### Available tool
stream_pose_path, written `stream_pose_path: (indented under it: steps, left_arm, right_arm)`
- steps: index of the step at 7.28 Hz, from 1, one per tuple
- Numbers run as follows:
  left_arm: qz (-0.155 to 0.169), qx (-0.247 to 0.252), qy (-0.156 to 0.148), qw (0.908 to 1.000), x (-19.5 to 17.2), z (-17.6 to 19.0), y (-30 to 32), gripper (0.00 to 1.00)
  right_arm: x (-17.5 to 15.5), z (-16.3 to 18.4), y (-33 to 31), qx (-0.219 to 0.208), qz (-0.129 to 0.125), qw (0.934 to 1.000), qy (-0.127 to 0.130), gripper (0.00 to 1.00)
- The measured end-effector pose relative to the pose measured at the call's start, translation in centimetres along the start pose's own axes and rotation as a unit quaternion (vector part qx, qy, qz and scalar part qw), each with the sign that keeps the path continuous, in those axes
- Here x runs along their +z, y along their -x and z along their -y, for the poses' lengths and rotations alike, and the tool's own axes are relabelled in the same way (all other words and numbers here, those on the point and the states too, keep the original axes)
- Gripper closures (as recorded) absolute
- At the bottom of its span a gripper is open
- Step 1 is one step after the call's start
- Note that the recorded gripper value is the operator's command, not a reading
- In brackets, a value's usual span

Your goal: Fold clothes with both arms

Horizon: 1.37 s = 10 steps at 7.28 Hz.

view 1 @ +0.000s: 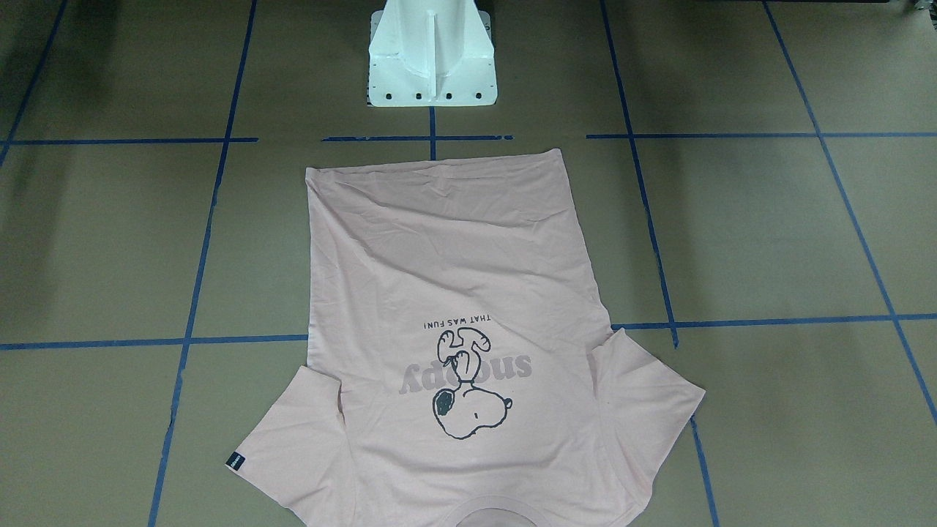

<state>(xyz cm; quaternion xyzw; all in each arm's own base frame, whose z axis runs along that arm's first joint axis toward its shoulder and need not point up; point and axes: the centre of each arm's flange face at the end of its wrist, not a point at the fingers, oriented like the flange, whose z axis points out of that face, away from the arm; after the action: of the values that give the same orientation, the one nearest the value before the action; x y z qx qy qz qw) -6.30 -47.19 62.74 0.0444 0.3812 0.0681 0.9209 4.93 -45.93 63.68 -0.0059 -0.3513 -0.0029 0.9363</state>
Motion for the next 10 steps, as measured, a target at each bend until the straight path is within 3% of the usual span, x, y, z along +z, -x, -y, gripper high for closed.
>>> stream_pose_path:
  steps: [4,6,8,9,10]
  left_arm:
    - [0.002,0.008,-0.004,1.0000,-0.4,0.2,-0.5,0.00]
    - [0.007,0.030,-0.023,0.9992,-1.4,1.1,-1.8,0.00]
    - [0.015,0.090,-0.083,0.9923,-3.7,4.2,-4.1,0.00]
    - [0.020,0.144,-0.137,0.9799,-5.5,6.3,-5.8,0.00]
    - [0.025,0.195,-0.190,0.9618,-7.1,8.4,-7.4,0.00]
  right_arm:
    - [-0.7,0.1,1.3,-0.011,0.005,0.9999,-0.007,0.00]
    - [-1.4,2.3,5.1,-0.056,0.008,0.9981,-0.026,0.00]
    - [-2.6,6.5,8.6,-0.123,0.010,0.9889,-0.082,0.00]
    - [-2.3,8.8,9.0,-0.146,0.012,0.9834,-0.107,0.00]
    - [-1.6,10.5,8.6,-0.155,0.016,0.9802,-0.122,0.00]
